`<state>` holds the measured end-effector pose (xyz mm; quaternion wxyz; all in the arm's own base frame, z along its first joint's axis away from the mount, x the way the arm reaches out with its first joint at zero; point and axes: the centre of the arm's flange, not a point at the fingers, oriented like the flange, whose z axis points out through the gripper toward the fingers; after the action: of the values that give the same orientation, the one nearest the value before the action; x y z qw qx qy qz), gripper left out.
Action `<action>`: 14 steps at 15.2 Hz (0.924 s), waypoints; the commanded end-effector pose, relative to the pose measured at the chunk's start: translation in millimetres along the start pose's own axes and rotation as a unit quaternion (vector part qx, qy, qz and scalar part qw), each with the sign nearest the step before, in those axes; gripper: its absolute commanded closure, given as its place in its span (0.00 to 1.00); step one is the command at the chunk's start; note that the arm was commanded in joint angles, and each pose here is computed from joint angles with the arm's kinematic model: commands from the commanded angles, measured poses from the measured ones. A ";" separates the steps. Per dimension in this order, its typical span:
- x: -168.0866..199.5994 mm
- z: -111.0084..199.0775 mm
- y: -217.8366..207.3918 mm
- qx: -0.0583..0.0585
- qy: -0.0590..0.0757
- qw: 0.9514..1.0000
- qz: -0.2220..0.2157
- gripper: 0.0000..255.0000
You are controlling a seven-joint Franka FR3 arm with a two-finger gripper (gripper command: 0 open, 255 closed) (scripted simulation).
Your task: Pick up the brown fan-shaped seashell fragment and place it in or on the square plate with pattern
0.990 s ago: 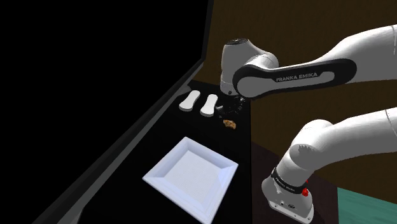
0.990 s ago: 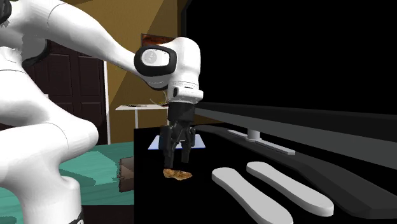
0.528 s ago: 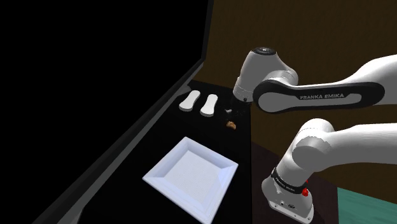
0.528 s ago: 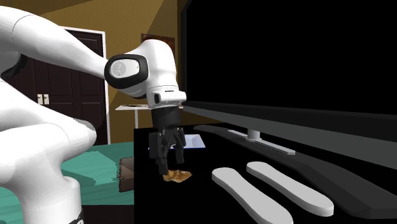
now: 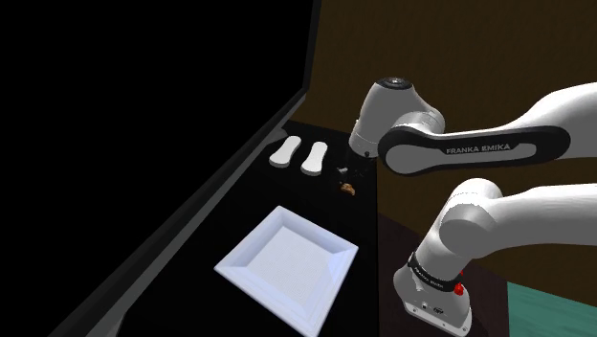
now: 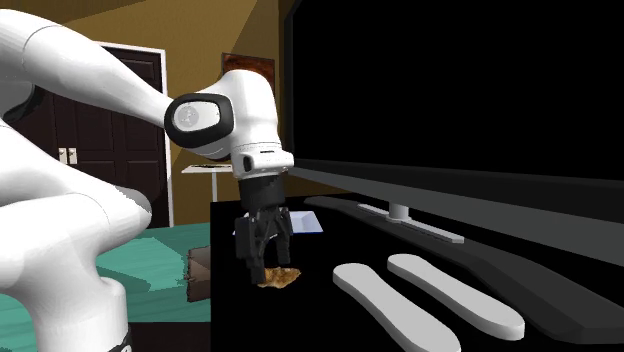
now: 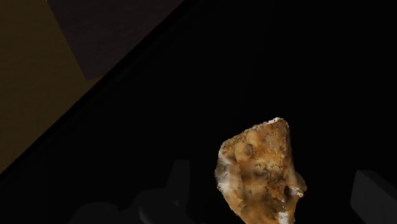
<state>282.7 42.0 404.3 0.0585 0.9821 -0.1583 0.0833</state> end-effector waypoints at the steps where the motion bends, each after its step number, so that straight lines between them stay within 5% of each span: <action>1: 0.0 0.0 0.0 0.000 0.000 1.000 0.000 0.00; 2: 0.0 0.0 0.0 0.000 0.000 1.000 0.000 1.00; 14: 2.9 -15.4 1.4 0.000 0.000 1.000 0.000 1.00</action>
<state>283.7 42.0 416.4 0.0582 0.9820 -0.1581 0.0855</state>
